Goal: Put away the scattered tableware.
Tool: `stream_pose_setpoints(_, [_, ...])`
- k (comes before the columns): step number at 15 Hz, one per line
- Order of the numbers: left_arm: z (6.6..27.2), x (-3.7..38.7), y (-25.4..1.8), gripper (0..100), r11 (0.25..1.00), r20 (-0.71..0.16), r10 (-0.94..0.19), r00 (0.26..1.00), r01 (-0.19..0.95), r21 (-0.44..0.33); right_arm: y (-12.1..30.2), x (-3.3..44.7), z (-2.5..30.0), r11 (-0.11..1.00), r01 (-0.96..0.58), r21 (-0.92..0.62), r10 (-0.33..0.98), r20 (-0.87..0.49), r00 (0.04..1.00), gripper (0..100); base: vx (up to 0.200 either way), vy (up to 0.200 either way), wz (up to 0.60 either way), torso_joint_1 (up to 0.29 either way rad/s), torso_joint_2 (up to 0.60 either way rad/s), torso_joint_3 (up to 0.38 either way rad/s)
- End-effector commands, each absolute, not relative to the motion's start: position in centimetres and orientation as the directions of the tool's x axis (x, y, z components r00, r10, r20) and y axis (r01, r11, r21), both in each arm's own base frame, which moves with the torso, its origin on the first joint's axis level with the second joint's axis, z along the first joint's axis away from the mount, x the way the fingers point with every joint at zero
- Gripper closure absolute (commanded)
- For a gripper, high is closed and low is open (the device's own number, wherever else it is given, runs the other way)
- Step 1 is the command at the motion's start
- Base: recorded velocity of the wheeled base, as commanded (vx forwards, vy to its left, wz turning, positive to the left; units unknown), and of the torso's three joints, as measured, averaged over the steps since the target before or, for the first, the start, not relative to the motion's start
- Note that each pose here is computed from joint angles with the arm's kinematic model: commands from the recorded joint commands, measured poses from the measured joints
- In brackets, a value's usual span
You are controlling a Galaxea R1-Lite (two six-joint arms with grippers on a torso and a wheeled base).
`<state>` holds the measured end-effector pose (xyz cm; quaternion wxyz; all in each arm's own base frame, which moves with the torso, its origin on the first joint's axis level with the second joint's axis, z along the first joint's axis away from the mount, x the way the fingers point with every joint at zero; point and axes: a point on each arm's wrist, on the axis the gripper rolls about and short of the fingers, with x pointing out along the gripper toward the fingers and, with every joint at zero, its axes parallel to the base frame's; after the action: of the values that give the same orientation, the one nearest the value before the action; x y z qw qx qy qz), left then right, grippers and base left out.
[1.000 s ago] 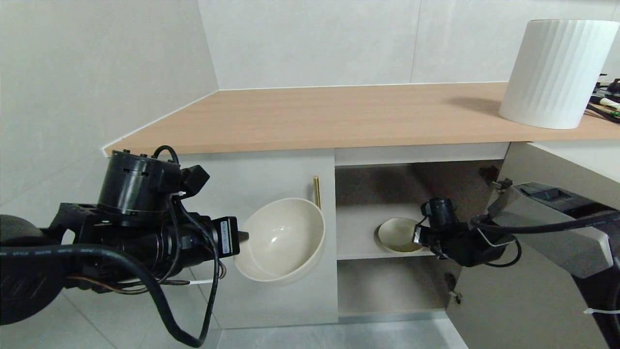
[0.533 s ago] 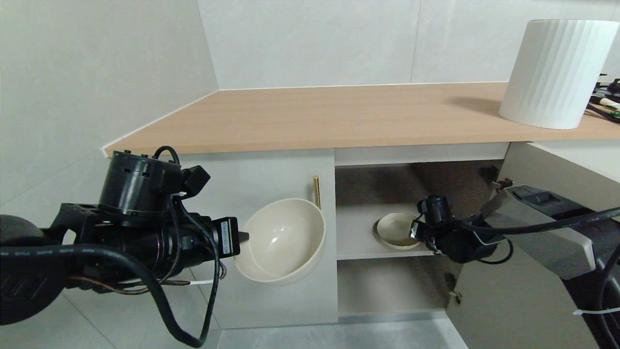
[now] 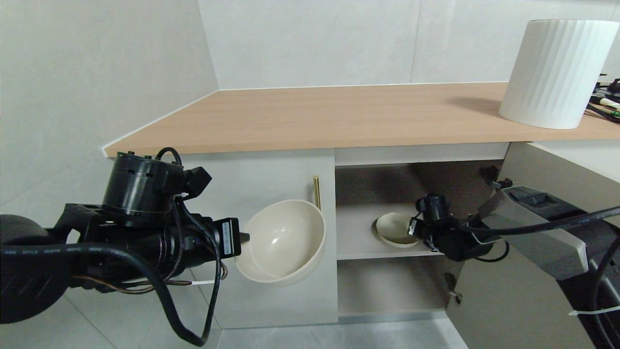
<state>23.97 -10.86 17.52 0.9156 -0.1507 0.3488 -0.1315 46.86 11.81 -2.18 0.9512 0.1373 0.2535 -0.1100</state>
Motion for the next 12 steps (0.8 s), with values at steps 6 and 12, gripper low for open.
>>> stream_pose_setpoints(6, [17.7,24.7,-11.9,100,0.916,-0.573,-0.370,0.731,0.183,-0.358,11.4,44.4,3.6,0.929,0.270,0.253,-0.126,-0.471,0.873,0,0.000,0.000,0.00,0.000,0.00,0.000])
stream_pose_setpoints(12, [14.8,24.9,-17.7,100,0.928,-0.619,-0.373,0.691,0.261,-0.268,13.2,34.8,14.7,0.964,0.062,0.258,0.094,-0.550,0.830,0,0.000,0.000,0.00,0.000,0.00,0.000])
